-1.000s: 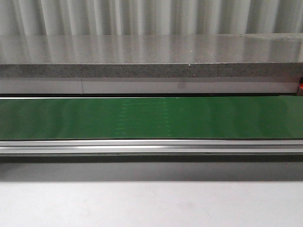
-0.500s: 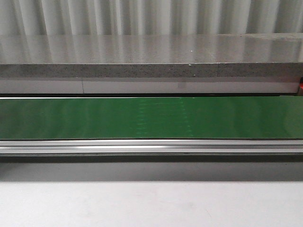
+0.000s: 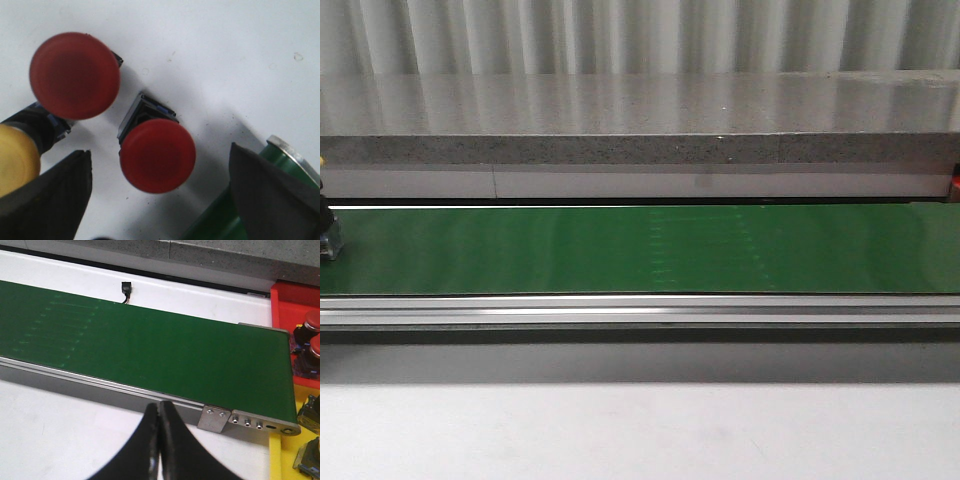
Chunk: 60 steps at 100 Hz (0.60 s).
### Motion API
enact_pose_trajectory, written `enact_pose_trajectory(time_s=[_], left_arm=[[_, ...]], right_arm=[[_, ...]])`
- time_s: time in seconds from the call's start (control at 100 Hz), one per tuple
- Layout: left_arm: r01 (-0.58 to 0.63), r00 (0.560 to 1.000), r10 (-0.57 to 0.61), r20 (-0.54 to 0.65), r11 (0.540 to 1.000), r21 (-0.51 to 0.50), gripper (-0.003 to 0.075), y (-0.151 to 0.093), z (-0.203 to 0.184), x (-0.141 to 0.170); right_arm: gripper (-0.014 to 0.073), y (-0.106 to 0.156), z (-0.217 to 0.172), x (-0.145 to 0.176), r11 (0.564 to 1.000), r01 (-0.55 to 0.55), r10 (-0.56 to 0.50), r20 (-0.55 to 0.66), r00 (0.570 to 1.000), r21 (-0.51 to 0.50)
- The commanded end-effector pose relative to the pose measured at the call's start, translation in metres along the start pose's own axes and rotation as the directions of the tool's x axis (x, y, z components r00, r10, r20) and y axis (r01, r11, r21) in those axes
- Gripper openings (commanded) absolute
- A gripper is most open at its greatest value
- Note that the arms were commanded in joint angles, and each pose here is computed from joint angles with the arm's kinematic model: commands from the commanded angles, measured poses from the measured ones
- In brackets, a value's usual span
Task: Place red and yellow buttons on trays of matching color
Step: 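Grasp a red button from the pile with the left gripper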
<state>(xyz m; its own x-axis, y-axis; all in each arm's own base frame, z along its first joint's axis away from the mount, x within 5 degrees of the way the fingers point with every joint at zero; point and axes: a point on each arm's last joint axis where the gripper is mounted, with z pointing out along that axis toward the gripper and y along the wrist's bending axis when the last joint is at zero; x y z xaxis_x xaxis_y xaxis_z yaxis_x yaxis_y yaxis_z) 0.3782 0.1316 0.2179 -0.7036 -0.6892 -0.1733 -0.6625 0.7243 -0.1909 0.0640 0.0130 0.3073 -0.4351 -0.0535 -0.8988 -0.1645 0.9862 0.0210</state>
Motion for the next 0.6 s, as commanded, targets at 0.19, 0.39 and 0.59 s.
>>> enact_pose_trajectory(time_s=[0.19, 0.39, 0.59], left_arm=[[0.019, 0.996, -0.024, 0.083, 0.998, 0.055, 0.0430, -0.0070, -0.0192, -0.0106], [-0.007, 0.997, 0.003, 0.077, 0.999, 0.050, 0.0291, -0.0067, -0.0191, -0.0099], [-0.045, 0.997, 0.042, 0.065, 0.998, 0.045, 0.0206, -0.0064, -0.0263, -0.0066]], right_arm=[[-0.0067, -0.0001, -0.0038, -0.0123, 1.000, 0.008, -0.008, 0.082, 0.997, 0.004], [-0.0067, -0.0001, -0.0038, -0.0123, 1.000, 0.008, -0.008, 0.082, 0.997, 0.004], [-0.0067, -0.0001, -0.0038, -0.0123, 1.000, 0.008, -0.008, 0.082, 0.997, 0.004]])
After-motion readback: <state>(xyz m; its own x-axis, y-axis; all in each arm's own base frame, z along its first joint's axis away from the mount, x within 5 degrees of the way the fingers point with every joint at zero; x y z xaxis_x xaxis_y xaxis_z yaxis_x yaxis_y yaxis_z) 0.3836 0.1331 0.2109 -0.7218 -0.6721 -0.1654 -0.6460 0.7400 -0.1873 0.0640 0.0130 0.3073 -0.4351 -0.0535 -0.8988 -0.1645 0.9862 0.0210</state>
